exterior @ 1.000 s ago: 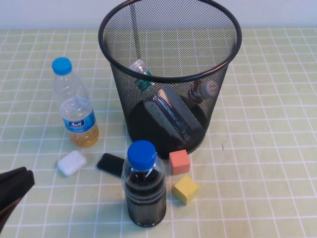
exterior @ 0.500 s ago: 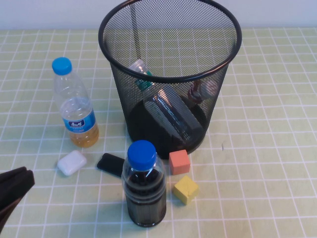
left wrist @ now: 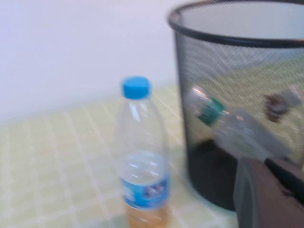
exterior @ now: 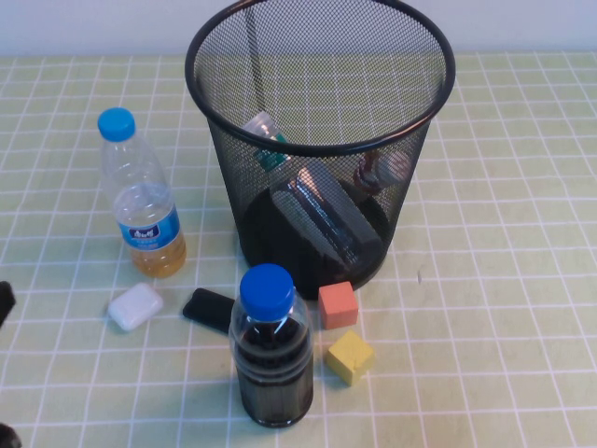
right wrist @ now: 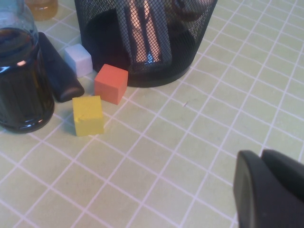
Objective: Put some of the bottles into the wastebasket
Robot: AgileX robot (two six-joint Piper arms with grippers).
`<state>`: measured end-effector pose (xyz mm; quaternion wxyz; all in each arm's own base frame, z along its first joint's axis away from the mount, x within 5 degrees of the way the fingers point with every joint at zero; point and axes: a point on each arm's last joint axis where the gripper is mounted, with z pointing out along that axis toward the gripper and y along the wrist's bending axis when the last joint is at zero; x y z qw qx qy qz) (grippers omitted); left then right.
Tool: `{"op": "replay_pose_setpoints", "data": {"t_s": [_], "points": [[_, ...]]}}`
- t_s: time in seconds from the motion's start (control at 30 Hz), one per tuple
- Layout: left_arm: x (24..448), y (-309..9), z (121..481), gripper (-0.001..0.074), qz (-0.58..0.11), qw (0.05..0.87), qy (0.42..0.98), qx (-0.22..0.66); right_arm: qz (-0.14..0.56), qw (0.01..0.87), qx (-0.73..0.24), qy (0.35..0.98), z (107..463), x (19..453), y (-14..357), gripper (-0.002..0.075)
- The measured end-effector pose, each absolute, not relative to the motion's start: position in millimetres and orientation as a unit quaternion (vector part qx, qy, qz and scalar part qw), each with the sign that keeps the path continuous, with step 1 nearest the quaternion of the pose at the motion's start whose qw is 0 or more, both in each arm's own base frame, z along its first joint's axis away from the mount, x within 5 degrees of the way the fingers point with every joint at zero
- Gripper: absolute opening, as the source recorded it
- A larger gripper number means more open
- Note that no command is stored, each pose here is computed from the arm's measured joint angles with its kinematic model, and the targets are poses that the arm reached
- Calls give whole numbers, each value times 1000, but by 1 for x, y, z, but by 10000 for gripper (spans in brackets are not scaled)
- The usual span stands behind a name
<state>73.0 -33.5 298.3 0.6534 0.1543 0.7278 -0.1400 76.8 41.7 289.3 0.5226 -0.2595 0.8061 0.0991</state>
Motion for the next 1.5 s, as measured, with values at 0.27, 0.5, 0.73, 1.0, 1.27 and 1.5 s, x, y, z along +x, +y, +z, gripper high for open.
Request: {"op": "replay_pose_setpoints", "data": {"t_s": [0.27,0.5,0.73,1.0,1.27,1.5], "points": [[61,-18,261,-4,-88,697,704,103,99,523,-259,806,289,77,42,-8],[54,-8,211,-4,-63,690,720,35,99,523,-259,806,289,77,42,-8],[53,-6,174,-4,-61,602,796,-4,100,526,-259,804,290,76,41,-8],[53,-6,173,-4,-62,596,801,-7,100,526,-259,804,290,76,41,-8],[53,-6,173,-4,-62,596,800,-7,100,526,-259,804,290,76,41,-8],[53,-6,173,-4,-62,596,800,-7,100,526,-259,804,290,76,41,-8]]}}
